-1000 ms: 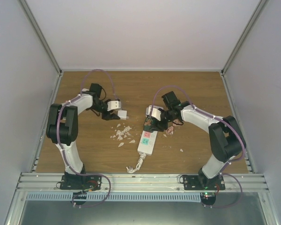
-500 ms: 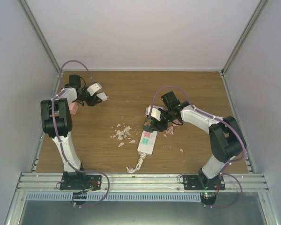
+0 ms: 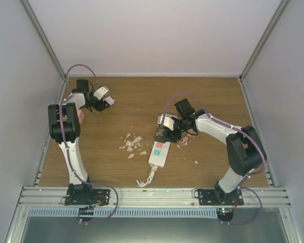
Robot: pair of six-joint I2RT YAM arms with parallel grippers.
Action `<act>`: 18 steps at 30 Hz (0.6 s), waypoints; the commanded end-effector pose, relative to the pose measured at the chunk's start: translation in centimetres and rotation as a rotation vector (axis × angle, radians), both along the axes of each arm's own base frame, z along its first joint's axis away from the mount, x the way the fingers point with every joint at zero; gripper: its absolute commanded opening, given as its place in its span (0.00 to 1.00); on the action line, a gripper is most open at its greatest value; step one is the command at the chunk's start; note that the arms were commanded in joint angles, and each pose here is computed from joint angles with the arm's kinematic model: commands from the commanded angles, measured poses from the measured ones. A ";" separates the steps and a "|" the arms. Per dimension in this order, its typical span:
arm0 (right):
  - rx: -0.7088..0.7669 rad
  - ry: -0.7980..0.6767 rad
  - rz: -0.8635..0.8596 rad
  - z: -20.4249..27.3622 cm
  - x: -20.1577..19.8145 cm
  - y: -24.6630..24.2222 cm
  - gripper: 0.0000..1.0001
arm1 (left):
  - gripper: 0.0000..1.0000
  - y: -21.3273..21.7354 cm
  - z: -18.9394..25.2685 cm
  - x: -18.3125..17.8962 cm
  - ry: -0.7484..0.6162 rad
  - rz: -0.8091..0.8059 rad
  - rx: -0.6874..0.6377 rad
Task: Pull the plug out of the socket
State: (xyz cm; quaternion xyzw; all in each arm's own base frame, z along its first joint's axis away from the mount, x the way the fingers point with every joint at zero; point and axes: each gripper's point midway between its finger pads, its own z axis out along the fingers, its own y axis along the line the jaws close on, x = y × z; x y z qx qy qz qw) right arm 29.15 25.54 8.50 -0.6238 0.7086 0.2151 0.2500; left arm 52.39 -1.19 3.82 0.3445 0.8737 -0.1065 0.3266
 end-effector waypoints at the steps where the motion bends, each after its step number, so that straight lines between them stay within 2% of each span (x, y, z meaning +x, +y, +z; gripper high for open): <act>1: 0.013 -0.009 -0.021 1.8 0.3 0.1 0.73 | 0.39 0.4 -0.9 0.7 0.005 0.028 0.017; 5: 0.047 -0.011 -0.007 2.9 0.2 0.6 0.80 | 0.59 0.3 -0.6 0.2 0.008 0.017 0.018; 8: 0.065 -0.027 0.000 3.7 0.4 0.9 0.83 | 0.69 0.0 0.1 -0.3 -0.003 0.003 0.015; 13: 0.100 -0.041 0.015 5.2 0.4 1.3 0.86 | 0.82 -0.8 2.5 -1.2 -0.035 -0.027 -0.011; 18: 0.143 -0.076 0.003 7.3 0.6 0.7 0.86 | 0.89 -2.9 5.6 -2.5 -0.081 -0.123 -0.049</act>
